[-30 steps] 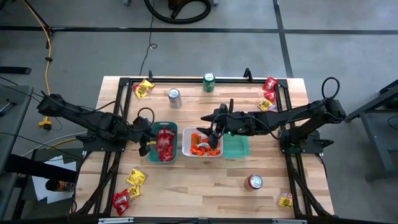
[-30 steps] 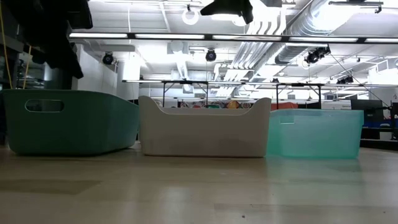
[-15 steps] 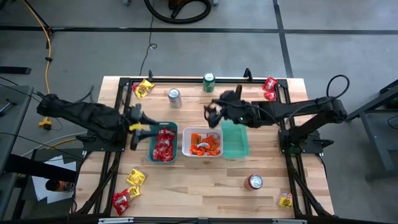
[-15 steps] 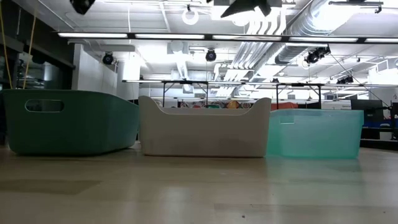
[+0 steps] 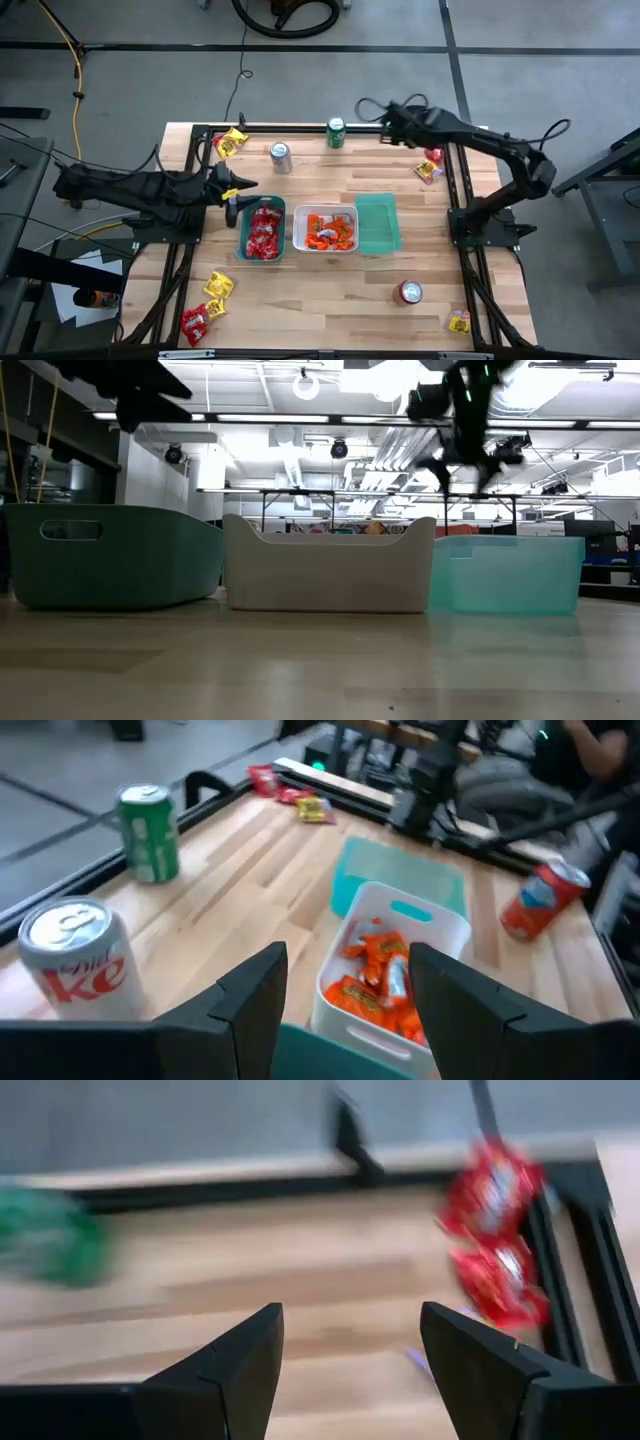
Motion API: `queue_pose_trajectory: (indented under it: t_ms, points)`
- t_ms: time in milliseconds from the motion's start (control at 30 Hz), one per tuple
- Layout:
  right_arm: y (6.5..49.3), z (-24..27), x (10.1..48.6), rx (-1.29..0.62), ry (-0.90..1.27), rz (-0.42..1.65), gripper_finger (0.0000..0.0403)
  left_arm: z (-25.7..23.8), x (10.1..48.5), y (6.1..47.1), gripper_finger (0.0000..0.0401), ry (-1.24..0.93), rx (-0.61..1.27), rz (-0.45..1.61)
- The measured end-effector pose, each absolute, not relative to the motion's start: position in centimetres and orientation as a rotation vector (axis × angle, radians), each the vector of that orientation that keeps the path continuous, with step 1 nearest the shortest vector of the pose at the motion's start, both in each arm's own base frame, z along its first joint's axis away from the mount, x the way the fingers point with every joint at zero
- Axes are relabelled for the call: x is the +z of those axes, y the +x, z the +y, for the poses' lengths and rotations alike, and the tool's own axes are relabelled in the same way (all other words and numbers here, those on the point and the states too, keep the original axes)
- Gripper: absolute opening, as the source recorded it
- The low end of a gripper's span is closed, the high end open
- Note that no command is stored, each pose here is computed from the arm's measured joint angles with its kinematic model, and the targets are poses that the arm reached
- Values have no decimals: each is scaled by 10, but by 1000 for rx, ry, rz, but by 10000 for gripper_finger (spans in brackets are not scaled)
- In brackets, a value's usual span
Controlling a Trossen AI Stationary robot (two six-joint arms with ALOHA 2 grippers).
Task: Sort candy
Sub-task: Put the red candy into the green bin
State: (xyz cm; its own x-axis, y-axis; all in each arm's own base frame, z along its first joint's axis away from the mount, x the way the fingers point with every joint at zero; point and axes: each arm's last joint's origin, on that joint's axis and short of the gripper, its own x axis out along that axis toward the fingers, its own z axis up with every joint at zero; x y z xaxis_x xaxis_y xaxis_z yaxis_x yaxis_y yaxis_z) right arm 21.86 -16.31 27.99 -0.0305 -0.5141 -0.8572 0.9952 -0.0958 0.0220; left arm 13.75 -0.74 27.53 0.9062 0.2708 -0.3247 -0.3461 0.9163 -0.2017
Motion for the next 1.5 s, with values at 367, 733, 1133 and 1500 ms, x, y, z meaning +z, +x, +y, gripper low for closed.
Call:
queue_pose_trajectory:
  t_ms: [367,733,1133,1500]
  points:
    - [132,-199,180,-1767,1215,806,233,17,264,140,197,-438,587,209]
    - [114,-205,152,-1984,1278,533,233,34,263,137,197,-416,666,213]
    - [116,-216,122,-2029,1345,578,199,35,263,137,197,-419,656,221]
    - [121,-194,138,-1969,1233,753,13,33,285,125,197,-291,639,150]
